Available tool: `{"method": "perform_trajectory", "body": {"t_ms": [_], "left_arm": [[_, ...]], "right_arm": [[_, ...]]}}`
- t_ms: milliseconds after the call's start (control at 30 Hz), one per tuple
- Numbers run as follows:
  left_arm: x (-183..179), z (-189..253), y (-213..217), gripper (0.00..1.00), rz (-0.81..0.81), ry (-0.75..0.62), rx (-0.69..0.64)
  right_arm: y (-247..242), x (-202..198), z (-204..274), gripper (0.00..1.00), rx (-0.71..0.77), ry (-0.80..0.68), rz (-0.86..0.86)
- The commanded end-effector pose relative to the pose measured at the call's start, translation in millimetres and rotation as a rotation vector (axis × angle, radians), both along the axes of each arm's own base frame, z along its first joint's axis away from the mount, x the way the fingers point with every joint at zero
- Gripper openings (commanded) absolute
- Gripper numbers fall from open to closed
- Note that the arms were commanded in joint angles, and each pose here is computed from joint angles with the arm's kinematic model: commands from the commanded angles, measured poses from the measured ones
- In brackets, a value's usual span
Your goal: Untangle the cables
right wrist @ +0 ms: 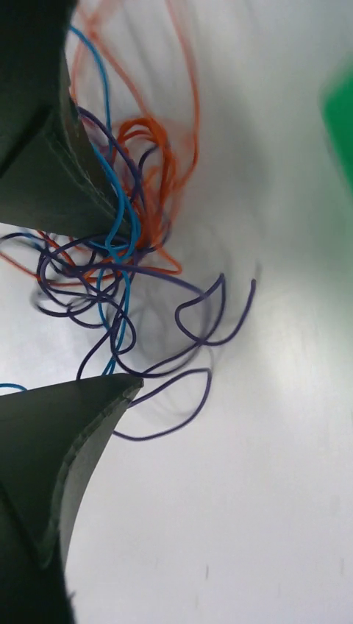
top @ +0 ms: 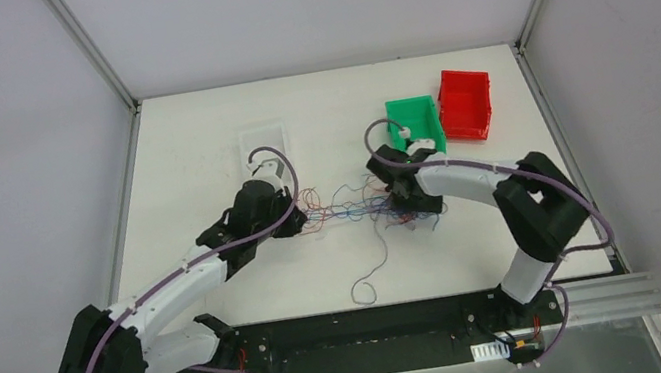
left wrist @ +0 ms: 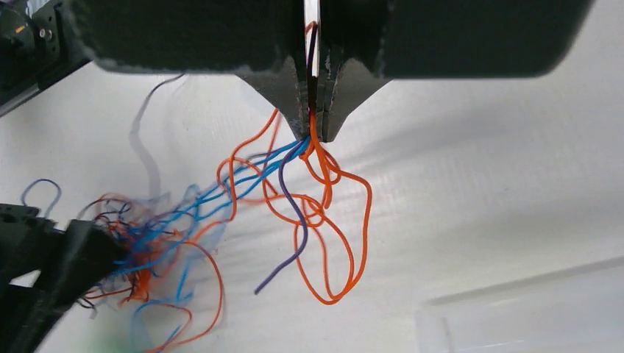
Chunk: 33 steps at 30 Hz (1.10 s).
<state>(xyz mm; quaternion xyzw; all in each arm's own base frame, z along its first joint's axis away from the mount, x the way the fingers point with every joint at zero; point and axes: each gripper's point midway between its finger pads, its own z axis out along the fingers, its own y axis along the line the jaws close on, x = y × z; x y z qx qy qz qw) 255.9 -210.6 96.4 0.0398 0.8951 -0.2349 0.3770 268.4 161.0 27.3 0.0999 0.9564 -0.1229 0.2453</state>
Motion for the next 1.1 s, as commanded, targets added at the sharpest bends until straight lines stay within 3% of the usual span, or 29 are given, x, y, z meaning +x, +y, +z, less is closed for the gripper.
{"method": "perform_trajectory", "body": {"t_ms": [0, 267, 400, 600, 667, 700, 767, 800, 867, 933, 1067], "left_arm": [[4, 6, 60, 0.0, 0.232, -0.03, 0.162], [-4, 11, 74, 0.0, 0.285, -0.028, 0.164], [-6, 17, 60, 0.0, 0.207, -0.022, 0.127], [-11, 32, 33, 0.0, 0.055, -0.023, 0.066], [-11, 35, 32, 0.0, 0.047, -0.027, 0.059], [-11, 36, 31, 0.0, 0.046, -0.029, 0.059], [-10, 37, 31, 0.01, 0.043, -0.03, 0.058], [-11, 36, 29, 0.09, 0.037, -0.026, 0.056], [-12, 37, 26, 0.26, 0.022, -0.018, 0.049], [-12, 36, 27, 0.42, 0.031, -0.014, 0.044], [-13, 37, 29, 0.57, 0.037, -0.017, 0.047]], "right_arm": [[-87, -23, 15, 0.66, -0.098, 0.003, -0.183], [-110, -25, 53, 0.53, 0.068, -0.132, -0.296], [-87, -22, 70, 0.26, 0.216, -0.163, -0.215], [-72, -23, 92, 0.25, 0.334, -0.215, -0.163], [-70, -23, 98, 0.02, 0.35, -0.225, -0.146], [-68, -24, 100, 0.01, 0.36, -0.223, -0.13], [-63, -26, 102, 0.04, 0.383, -0.216, -0.108], [-59, -26, 104, 0.1, 0.399, -0.212, -0.092], [-43, -29, 104, 0.34, 0.465, -0.183, -0.017], [-28, -32, 102, 0.43, 0.526, -0.161, 0.049], [-7, -36, 99, 0.59, 0.542, -0.133, 0.135]]}}
